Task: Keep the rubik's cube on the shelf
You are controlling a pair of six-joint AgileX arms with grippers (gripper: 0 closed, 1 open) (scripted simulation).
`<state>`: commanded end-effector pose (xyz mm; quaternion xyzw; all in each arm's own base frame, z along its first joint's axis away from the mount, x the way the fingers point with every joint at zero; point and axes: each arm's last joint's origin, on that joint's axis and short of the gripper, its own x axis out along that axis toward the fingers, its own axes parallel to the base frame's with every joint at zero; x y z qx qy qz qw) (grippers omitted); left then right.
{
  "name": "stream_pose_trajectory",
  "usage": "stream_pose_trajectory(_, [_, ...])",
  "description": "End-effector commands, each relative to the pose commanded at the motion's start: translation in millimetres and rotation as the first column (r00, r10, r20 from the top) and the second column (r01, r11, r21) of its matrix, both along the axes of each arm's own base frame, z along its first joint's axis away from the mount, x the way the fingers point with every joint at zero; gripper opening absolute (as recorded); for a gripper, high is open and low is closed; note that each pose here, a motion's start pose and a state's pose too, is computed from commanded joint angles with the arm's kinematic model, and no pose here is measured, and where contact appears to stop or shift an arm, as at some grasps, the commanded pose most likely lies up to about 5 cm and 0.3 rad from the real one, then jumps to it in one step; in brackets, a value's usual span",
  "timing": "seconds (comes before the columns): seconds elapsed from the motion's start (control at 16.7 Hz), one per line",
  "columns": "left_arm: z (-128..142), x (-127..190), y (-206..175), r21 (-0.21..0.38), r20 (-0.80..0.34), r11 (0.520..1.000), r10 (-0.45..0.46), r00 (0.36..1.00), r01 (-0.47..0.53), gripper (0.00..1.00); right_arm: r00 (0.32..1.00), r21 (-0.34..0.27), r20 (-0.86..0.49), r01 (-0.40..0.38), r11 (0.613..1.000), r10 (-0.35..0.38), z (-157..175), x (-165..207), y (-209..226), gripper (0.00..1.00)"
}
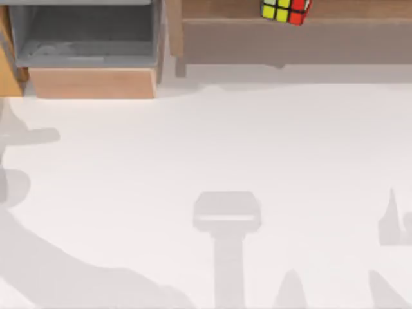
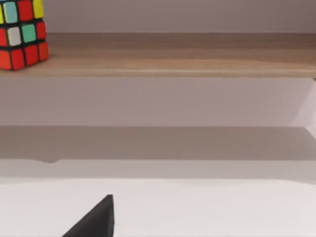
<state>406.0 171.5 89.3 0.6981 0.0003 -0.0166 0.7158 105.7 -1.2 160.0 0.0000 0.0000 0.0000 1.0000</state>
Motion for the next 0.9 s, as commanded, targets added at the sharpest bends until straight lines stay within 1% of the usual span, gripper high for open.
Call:
stream_pose_trajectory(0.3, [0.0, 31.4, -0.2, 0.002, -0.001, 1.000, 0.006, 1.000, -0.006, 0.00, 1.000, 0.000, 0.000, 0.000, 1.000, 0.000, 0.0, 0.0, 0.0, 1.00])
stream_pose_trajectory(0.6, [0.0, 33.9, -0.2, 0.002, -0.001, 1.000, 0.006, 1.000, -0.006, 0.00, 1.000, 0.000, 0.000, 0.000, 1.000, 0.000, 0.0, 0.0, 0.0, 1.00])
stream_pose_trajectory(0.9, [0.0, 33.9, -0.2, 0.002, -0.001, 1.000, 0.006, 1.000, -0.006, 0.38, 1.000, 0.000, 0.000, 0.000, 1.000, 0.000, 0.0, 0.0, 0.0, 1.00])
